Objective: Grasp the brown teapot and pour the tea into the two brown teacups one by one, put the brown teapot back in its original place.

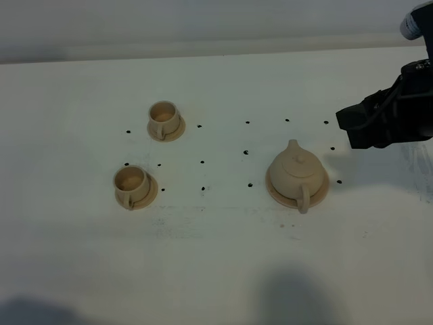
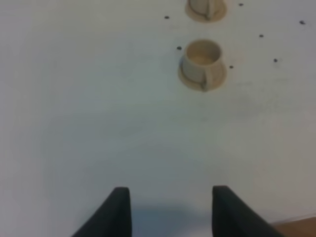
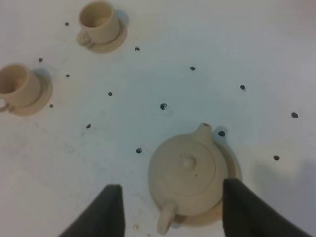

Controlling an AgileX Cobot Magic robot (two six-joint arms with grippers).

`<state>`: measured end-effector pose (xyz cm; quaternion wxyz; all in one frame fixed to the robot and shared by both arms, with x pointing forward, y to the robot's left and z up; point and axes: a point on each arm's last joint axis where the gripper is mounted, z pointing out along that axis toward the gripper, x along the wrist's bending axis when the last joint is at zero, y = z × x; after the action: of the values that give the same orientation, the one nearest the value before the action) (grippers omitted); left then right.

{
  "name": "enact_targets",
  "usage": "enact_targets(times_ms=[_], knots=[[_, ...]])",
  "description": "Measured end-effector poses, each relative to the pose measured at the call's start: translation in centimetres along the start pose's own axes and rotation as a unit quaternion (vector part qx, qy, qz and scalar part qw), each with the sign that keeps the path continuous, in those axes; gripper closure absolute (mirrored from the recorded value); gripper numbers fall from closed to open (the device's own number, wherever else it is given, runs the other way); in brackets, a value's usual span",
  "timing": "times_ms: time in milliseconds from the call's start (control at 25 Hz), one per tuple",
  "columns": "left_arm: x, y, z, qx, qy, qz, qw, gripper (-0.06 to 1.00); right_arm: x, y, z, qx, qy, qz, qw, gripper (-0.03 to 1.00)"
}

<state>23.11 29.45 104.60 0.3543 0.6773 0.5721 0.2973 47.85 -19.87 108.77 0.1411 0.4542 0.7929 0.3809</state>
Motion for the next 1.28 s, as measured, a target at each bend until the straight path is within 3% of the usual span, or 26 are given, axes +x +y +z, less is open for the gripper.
enact_targets(times_ms=[1280], knots=[[-0.07, -0.33, -0.31, -0.015, 0.014, -0.009, 1.0, 0.58, 0.08, -0.03, 0.23, 0.003, 0.008, 0.008, 1.0, 0.53]])
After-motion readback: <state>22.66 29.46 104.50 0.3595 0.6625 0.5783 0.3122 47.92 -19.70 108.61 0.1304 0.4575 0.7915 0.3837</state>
